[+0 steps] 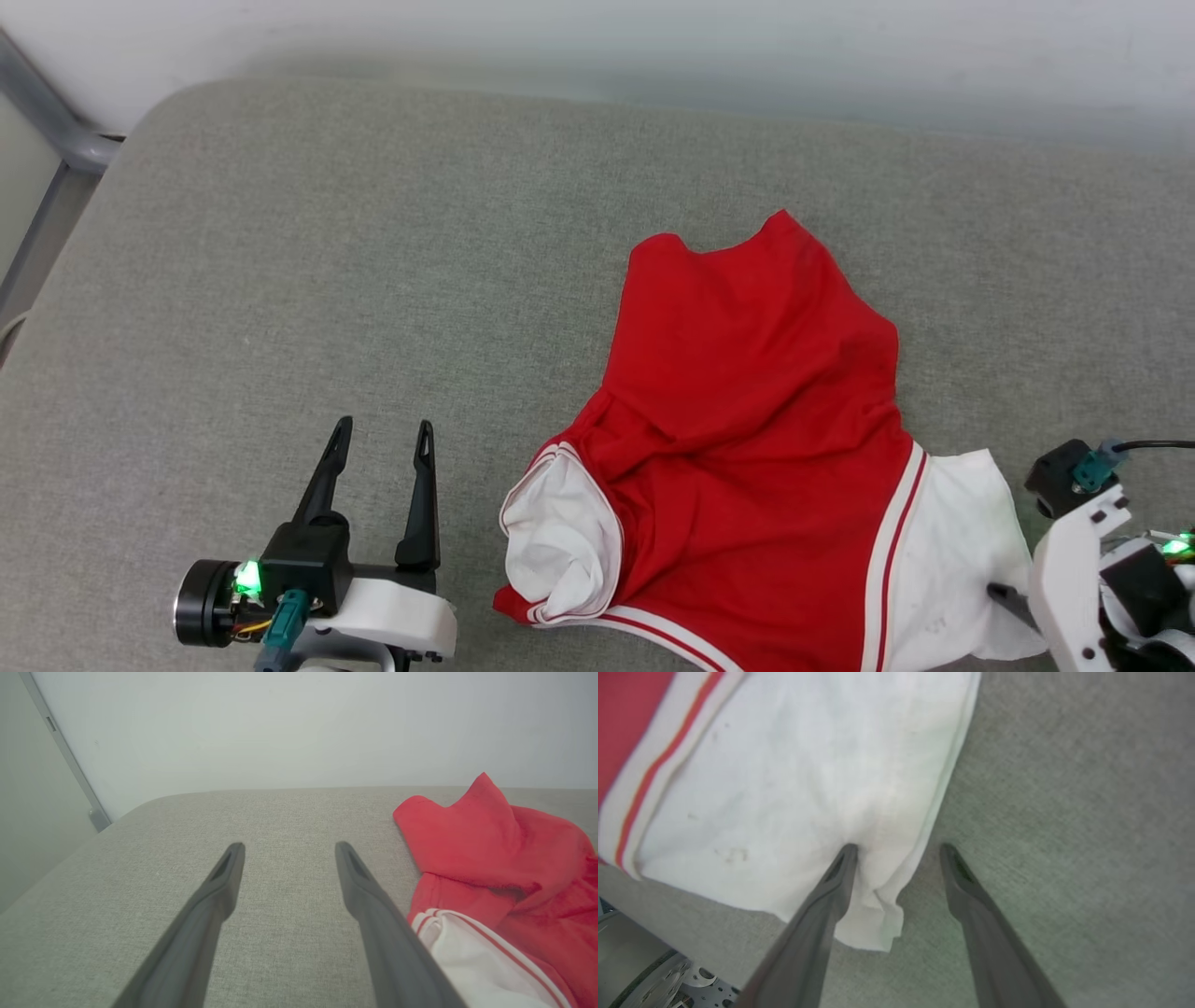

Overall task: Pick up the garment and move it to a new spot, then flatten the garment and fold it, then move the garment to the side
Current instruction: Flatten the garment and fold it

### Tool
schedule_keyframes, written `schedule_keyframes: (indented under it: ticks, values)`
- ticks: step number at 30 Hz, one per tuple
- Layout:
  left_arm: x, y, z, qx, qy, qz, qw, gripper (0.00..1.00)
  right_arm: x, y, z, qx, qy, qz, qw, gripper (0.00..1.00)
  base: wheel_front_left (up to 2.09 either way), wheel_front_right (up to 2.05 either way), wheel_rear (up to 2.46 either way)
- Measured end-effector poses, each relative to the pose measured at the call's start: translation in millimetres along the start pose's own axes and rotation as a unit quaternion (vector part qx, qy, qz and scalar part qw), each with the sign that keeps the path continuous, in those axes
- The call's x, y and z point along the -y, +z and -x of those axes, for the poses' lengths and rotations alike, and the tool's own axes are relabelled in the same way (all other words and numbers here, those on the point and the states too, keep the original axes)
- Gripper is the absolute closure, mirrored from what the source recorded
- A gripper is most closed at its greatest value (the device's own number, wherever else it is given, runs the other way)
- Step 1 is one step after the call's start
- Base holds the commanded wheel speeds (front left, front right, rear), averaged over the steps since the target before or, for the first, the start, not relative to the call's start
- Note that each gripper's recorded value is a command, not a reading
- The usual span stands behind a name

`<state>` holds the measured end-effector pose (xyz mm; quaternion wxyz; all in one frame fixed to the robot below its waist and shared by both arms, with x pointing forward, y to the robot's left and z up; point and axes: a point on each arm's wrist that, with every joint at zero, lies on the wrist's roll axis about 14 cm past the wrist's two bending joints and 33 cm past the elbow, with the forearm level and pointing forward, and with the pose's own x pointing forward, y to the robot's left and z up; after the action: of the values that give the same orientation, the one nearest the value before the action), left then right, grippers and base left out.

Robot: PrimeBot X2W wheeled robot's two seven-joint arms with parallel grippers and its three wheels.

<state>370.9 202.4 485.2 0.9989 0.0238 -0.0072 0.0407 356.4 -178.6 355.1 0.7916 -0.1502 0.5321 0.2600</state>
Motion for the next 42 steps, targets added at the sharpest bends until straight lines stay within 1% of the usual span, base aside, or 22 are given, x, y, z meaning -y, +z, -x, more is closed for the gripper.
schedule_keyframes:
  ticks: [3,5,8,12,15,19,24,29,33,37,40,42]
  values:
    - [0.7,5.5,0.9,0.008,-0.001,0.001,1.000,0.00,-8.1,22.0,8.4,0.054,0.006,0.009,0.998,1.00,0.00,0.00,0.00]
    - [1.1,9.1,2.0,0.014,-0.002,0.001,1.000,0.00,-16.5,48.1,19.0,0.112,0.016,0.007,0.994,1.00,0.00,0.00,0.00]
    - [1.3,9.7,7.8,0.014,-0.003,0.000,1.000,0.00,-15.5,86.8,48.8,0.196,0.011,0.015,0.980,1.00,0.00,0.00,0.00]
    - [3.3,12.0,11.9,0.018,-0.006,0.001,1.000,0.00,-26.1,116.3,86.4,0.272,0.014,0.035,0.962,1.00,0.00,0.00,0.00]
    - [5.2,14.2,12.7,0.021,-0.009,0.002,1.000,0.00,-26.0,130.3,113.6,0.317,0.005,0.040,0.948,1.00,0.00,0.00,0.00]
    - [8.2,14.1,14.8,0.021,-0.014,0.003,1.000,0.00,-14.5,129.8,137.7,0.348,-0.020,0.028,0.937,1.00,0.00,0.00,0.00]
    - [12.9,16.1,13.1,0.025,-0.022,0.004,0.999,0.00,17.8,110.6,152.6,0.351,-0.066,-0.020,0.934,1.00,0.00,0.00,0.00]
    - [17.4,15.0,11.0,0.023,-0.029,0.005,0.999,0.00,54.7,75.9,147.7,0.325,-0.101,-0.100,0.935,1.00,0.00,0.00,0.00]
    - [20.1,12.4,9.9,0.019,-0.035,0.005,0.999,0.00,85.3,38.4,130.3,0.277,-0.130,-0.160,0.938,1.00,0.00,0.00,0.00]
    - [19.4,11.4,8.8,0.018,-0.034,0.003,0.999,0.00,112.5,-3.3,107.2,0.225,-0.153,-0.232,0.934,1.00,0.00,0.00,0.00]
    - [16.2,11.3,7.9,0.018,-0.030,0.002,0.999,0.00,123.5,-37.6,86.9,0.171,-0.168,-0.269,0.933,1.00,0.00,0.00,0.00]
    - [13.8,10.8,8.3,0.017,-0.026,0.001,1.000,0.00,123.4,-58.6,72.2,0.135,-0.171,-0.287,0.933,1.00,0.00,0.00,0.00]
